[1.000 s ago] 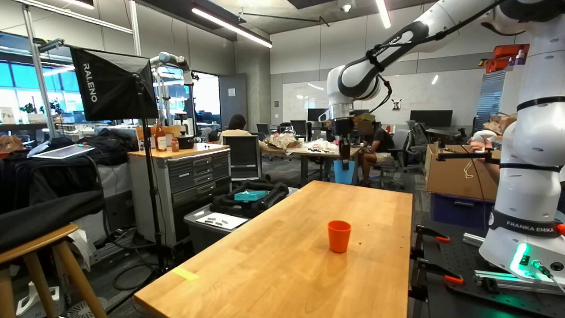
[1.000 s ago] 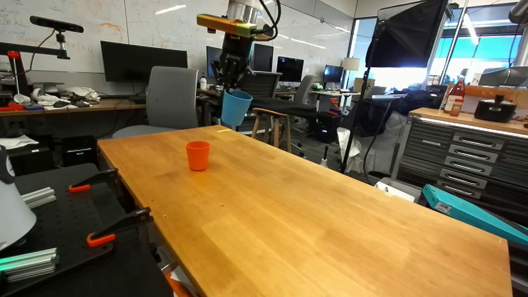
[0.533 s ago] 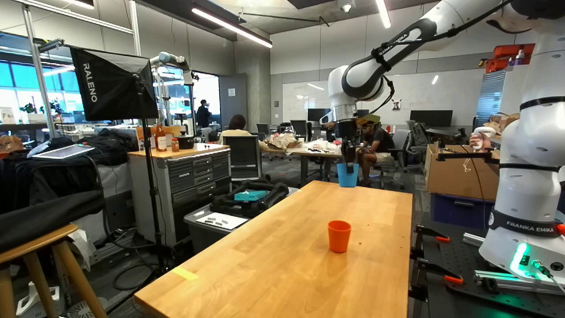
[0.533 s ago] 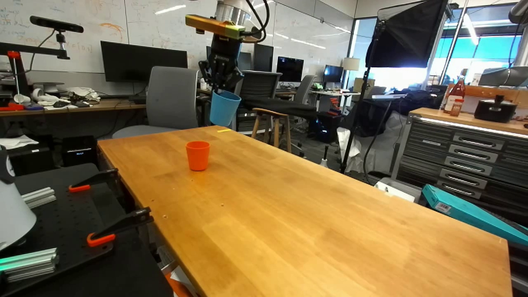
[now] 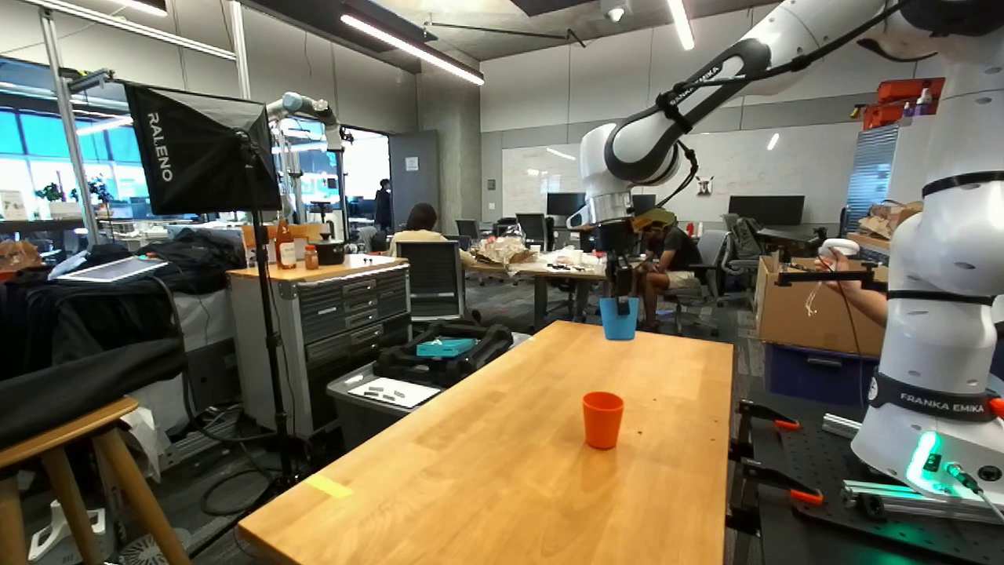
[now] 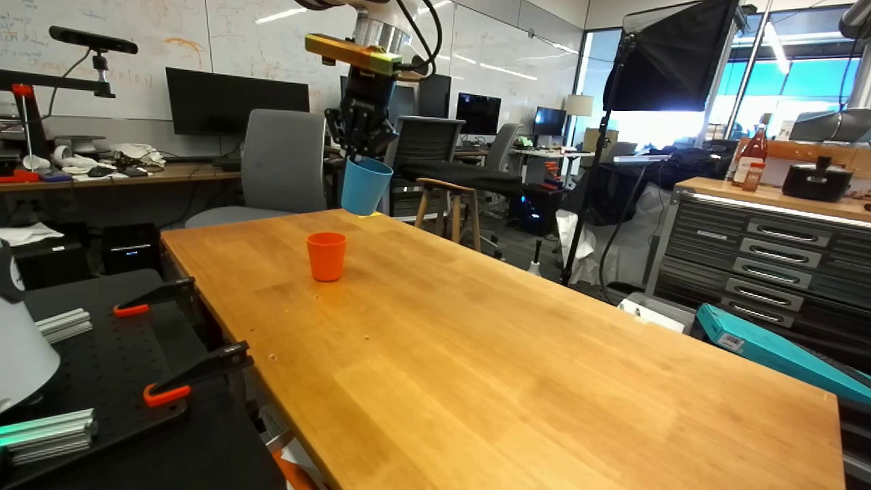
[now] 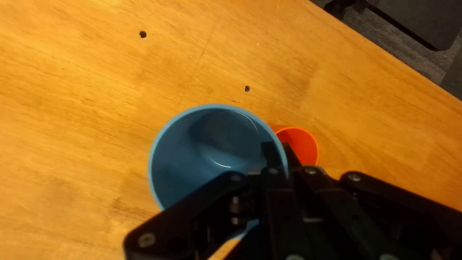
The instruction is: Put the blue cup in the orange cup
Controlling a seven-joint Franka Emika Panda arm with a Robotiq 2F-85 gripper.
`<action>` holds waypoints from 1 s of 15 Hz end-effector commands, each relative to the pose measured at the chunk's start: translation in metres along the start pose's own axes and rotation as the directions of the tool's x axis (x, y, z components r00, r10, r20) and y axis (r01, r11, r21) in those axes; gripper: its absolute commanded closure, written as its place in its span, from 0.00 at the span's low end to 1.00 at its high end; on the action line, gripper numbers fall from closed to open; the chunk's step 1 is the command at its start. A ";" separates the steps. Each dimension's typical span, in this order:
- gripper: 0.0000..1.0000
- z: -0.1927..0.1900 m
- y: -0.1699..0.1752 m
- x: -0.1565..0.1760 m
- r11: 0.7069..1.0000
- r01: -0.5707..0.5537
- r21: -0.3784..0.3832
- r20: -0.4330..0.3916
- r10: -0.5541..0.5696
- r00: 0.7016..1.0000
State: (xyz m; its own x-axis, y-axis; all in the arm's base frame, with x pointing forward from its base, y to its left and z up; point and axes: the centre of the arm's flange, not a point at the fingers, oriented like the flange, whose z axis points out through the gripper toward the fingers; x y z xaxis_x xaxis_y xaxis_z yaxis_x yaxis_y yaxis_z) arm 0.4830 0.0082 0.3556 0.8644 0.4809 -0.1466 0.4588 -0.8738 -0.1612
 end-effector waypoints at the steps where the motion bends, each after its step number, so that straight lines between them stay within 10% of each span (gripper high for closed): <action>1: 0.97 0.024 -0.019 0.028 0.999 0.041 -0.033 0.050 -0.039 0.998; 15: 0.97 0.087 -0.097 0.090 0.970 0.224 -0.096 0.162 -0.207 0.965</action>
State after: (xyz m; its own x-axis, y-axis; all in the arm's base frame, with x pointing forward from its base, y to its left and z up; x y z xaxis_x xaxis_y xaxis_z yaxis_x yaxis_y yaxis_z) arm 0.4857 0.1224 0.2719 0.7196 0.6385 -0.2729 0.6354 -0.7640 -0.1122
